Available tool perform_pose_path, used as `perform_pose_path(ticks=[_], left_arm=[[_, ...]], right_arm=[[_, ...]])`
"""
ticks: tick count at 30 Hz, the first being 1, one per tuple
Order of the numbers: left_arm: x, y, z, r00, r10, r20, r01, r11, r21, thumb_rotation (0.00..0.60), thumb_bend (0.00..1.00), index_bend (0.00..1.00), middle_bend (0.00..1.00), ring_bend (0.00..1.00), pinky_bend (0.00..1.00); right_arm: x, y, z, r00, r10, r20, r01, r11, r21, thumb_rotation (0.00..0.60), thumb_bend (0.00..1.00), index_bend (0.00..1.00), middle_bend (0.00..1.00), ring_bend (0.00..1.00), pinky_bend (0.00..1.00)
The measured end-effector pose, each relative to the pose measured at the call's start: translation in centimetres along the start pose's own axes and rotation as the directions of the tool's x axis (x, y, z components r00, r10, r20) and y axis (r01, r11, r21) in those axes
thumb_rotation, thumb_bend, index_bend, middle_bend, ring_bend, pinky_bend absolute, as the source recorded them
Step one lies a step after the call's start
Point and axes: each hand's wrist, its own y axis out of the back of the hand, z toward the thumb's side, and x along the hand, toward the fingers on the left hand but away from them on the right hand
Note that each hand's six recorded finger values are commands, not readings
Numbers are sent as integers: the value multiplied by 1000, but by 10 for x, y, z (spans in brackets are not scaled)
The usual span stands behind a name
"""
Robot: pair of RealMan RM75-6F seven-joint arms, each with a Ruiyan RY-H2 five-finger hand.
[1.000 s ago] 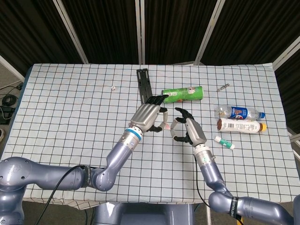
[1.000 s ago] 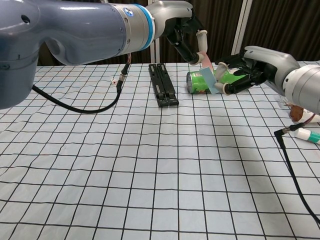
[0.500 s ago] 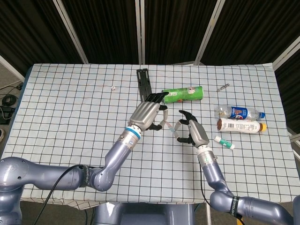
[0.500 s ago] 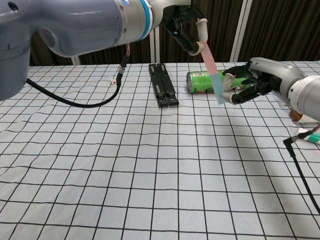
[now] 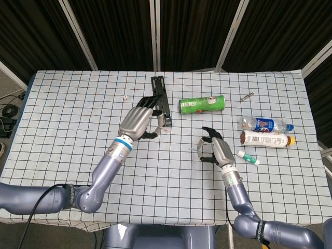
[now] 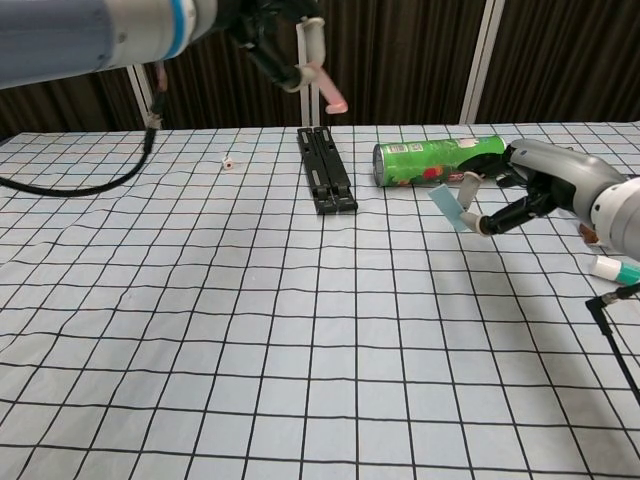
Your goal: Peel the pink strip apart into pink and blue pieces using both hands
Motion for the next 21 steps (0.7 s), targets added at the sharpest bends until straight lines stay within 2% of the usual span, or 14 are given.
perform_pose_path(ticks=[1, 2, 3, 4, 5, 7, 8, 14, 21], left_arm=[[-7, 0, -14, 1000, -4, -21, 4, 1000, 17, 600, 550, 889, 0, 0, 0], [-12, 0, -25, 999, -7, -38, 8, 1000, 30, 600, 501, 815, 0, 0, 0], [-18, 0, -36, 999, -11, -53, 13, 999, 46, 600, 429, 729, 0, 0, 0], [-26, -1, -51, 997, -17, -74, 22, 998, 65, 600, 287, 552, 0, 0, 0], [-32, -2, -62, 996, -22, -90, 29, 997, 77, 600, 138, 341, 0, 0, 0], [-45, -3, -84, 992, -32, -125, 43, 995, 93, 600, 18, 80, 0, 0, 0], [-49, -3, -92, 990, -35, -139, 49, 994, 93, 600, 4, 13, 0, 0, 0], [-74, 1, -127, 983, -19, -185, 39, 994, 106, 600, 2, 0, 0, 0, 0], [-114, 24, -163, 973, 78, -219, -43, 986, 160, 600, 3, 0, 0, 0, 0]], right_arm=[[1, 0, -1, 1000, 5, -5, -5, 1000, 24, 600, 295, 590, 84, 0, 0], [2, 1, -2, 1000, 11, -8, -11, 999, 43, 600, 243, 527, 78, 0, 0], [3, 1, -3, 1000, 19, -9, -18, 998, 59, 600, 158, 417, 63, 0, 0], [4, 1, -5, 999, 31, -9, -30, 996, 80, 600, 85, 310, 44, 0, 0], [5, 1, -7, 999, 39, -9, -38, 995, 93, 600, 47, 248, 33, 0, 0], [7, 2, -8, 999, 52, -10, -50, 992, 116, 600, 3, 138, 13, 0, 0], [7, 2, -8, 999, 52, -12, -50, 991, 122, 600, 0, 122, 11, 0, 0], [13, 15, -10, 999, 12, -43, -5, 984, 176, 600, 0, 109, 8, 0, 0], [28, 46, -16, 989, -62, -131, 98, 952, 290, 600, 0, 119, 13, 0, 0]])
